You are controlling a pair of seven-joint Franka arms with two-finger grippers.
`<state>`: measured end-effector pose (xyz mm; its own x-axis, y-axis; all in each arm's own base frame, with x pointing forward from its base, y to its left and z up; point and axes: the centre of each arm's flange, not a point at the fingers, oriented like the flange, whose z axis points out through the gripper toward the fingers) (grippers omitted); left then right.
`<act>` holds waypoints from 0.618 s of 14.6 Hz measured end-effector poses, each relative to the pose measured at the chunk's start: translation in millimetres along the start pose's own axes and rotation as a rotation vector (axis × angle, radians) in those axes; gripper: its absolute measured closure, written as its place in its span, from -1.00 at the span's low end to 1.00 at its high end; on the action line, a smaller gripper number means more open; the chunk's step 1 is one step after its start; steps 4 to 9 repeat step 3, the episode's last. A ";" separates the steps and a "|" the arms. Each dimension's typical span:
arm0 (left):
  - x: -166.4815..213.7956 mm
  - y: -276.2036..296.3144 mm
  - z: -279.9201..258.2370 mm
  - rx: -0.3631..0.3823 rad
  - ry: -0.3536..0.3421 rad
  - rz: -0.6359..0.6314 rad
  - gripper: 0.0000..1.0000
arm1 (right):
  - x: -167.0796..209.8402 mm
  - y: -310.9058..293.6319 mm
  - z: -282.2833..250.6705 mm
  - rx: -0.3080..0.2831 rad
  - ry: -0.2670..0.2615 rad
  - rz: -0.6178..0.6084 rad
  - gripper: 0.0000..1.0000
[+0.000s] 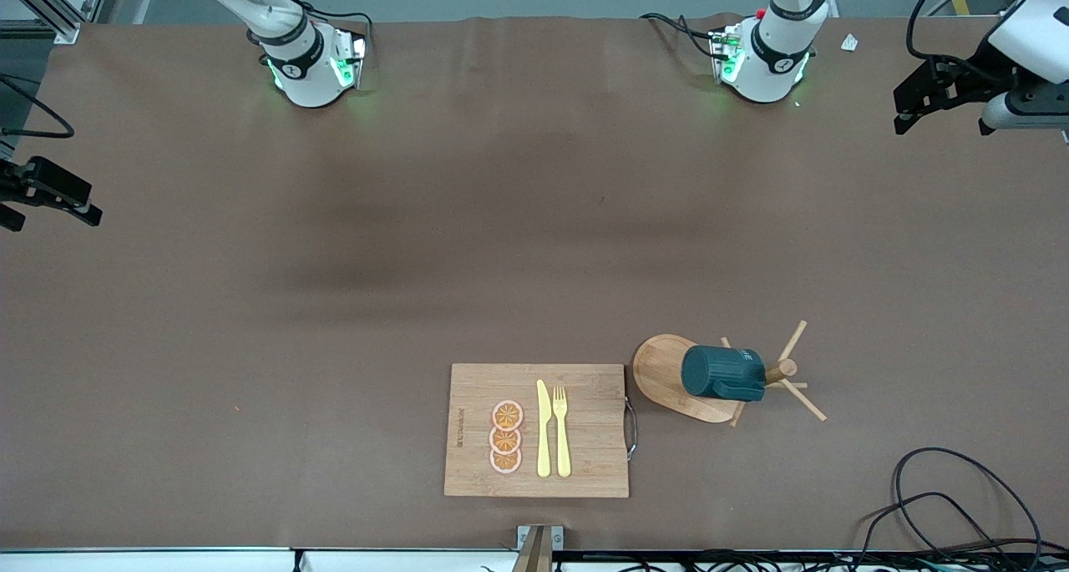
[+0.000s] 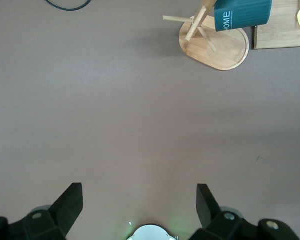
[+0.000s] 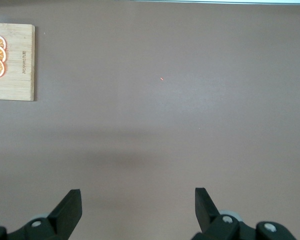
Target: Pass cup and hang on rack
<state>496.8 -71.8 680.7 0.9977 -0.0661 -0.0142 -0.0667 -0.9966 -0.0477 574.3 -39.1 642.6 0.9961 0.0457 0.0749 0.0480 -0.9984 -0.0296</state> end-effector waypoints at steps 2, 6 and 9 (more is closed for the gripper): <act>0.3 0.0 0.4 0.000 0.000 0.000 -1.00 | 0.0 0.0 0.0 0.000 0.000 0.000 -1.00; 0.5 0.0 0.6 0.000 -0.001 0.000 -1.00 | 0.0 0.0 0.0 0.000 0.000 0.000 -1.00; 0.5 0.0 0.6 0.000 -0.001 0.000 -1.00 | 0.0 0.0 0.0 0.000 0.000 0.000 -1.00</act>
